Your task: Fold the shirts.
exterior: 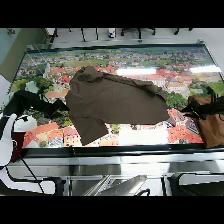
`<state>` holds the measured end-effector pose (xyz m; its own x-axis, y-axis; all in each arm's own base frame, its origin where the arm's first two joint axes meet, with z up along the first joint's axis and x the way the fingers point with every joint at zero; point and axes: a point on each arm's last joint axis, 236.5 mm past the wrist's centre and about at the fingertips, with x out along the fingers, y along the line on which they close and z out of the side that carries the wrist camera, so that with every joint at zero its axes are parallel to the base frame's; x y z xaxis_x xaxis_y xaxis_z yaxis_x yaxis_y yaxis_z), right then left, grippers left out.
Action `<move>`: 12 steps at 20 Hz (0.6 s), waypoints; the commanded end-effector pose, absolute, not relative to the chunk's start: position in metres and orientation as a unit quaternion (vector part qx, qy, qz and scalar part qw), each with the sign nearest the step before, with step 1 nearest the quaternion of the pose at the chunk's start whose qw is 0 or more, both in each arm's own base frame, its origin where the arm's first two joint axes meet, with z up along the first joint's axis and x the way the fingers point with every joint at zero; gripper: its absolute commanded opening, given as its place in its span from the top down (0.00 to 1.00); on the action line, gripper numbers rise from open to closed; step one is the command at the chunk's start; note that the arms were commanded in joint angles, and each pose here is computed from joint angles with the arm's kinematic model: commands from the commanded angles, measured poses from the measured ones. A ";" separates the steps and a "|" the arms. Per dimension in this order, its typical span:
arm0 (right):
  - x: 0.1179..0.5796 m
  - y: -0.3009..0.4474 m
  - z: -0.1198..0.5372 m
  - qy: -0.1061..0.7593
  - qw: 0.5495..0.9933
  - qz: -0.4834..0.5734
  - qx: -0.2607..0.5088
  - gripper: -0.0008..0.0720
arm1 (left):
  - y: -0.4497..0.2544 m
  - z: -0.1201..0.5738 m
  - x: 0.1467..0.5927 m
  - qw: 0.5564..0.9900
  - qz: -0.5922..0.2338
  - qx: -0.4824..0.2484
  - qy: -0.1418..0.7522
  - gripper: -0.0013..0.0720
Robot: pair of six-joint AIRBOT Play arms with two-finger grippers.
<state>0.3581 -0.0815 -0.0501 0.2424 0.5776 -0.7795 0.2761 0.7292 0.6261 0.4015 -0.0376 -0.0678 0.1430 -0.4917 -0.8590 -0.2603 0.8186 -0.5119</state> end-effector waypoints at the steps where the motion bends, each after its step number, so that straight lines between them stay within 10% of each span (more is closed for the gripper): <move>1: 0.349 -0.078 -0.055 0.613 0.697 0.114 0.354 0.46 | -0.054 -0.102 0.385 0.670 -0.087 -0.298 0.674 0.17; 7: 0.348 -0.075 -0.056 0.616 0.694 0.117 0.354 0.46 | -0.083 -0.119 0.415 0.678 -0.111 -0.266 0.677 0.18; 9: 0.345 -0.069 -0.059 0.621 0.689 0.122 0.353 0.46 | -0.091 -0.116 0.424 0.676 -0.126 -0.256 0.680 0.96; 12: 0.342 -0.058 -0.070 0.629 0.684 0.131 0.345 0.24 | -0.094 -0.098 0.430 0.672 -0.147 -0.243 0.684 0.96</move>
